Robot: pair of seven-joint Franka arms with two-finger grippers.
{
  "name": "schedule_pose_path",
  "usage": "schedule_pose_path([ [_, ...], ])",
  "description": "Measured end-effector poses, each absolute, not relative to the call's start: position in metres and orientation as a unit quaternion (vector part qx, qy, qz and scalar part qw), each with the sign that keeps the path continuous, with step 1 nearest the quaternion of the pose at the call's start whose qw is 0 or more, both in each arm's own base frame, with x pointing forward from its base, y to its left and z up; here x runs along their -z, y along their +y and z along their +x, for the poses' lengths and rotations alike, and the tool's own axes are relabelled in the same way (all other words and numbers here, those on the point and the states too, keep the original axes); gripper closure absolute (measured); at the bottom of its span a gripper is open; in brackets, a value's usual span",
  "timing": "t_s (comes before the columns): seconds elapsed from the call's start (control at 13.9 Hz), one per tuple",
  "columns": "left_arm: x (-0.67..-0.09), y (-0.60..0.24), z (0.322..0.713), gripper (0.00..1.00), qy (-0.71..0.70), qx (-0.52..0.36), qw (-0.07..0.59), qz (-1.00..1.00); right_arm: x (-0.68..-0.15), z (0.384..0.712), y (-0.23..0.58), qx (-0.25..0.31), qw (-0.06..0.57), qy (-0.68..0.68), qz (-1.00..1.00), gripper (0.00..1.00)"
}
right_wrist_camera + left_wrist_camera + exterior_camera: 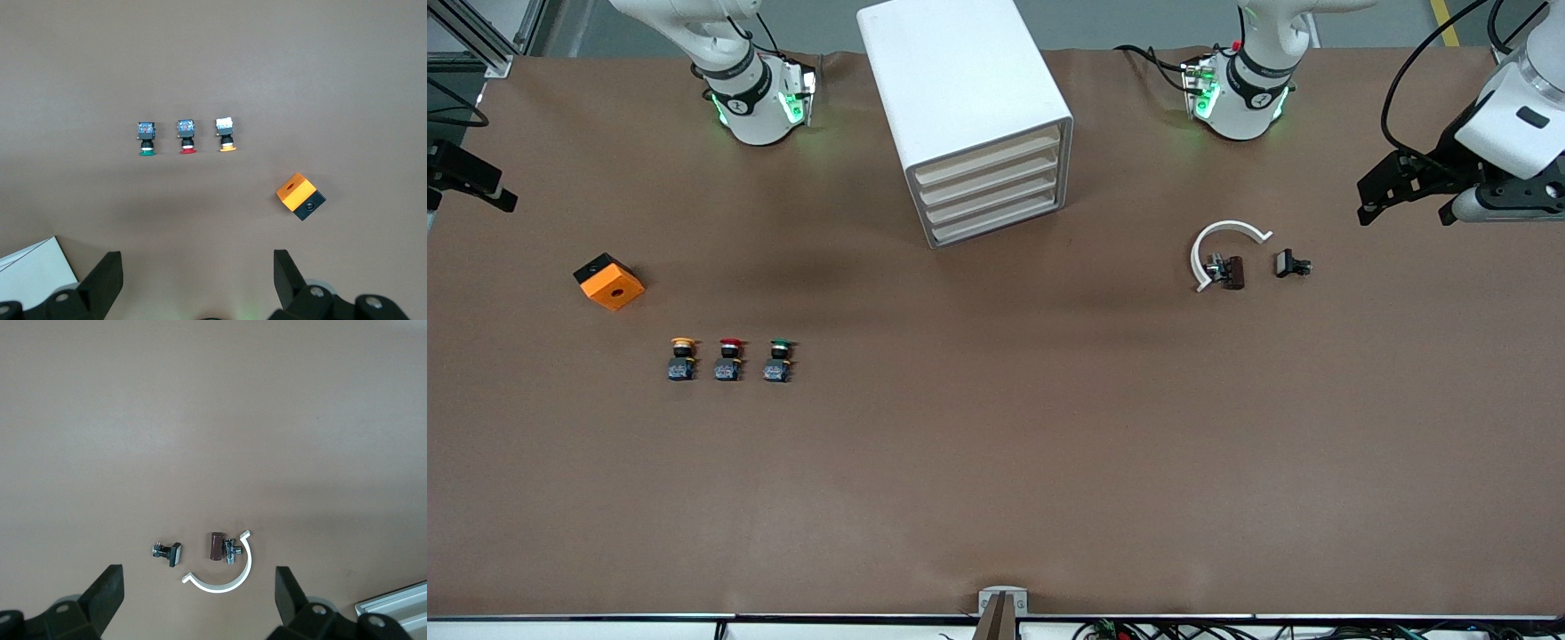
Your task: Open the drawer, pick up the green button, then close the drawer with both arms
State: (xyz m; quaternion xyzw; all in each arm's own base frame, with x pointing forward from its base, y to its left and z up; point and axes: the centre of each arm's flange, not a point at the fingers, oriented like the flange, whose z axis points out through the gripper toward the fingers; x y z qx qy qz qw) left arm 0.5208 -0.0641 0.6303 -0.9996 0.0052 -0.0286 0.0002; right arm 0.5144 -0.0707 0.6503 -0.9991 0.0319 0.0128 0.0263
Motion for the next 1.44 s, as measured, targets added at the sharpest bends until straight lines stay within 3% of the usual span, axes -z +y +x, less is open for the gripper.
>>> schedule_pose_path([
  [1.44,-0.639,-0.065,0.504,0.00,0.007,0.027,0.000,-1.000,-0.660,0.507,-0.054,-0.003,0.019,0.076,-0.997,0.00],
])
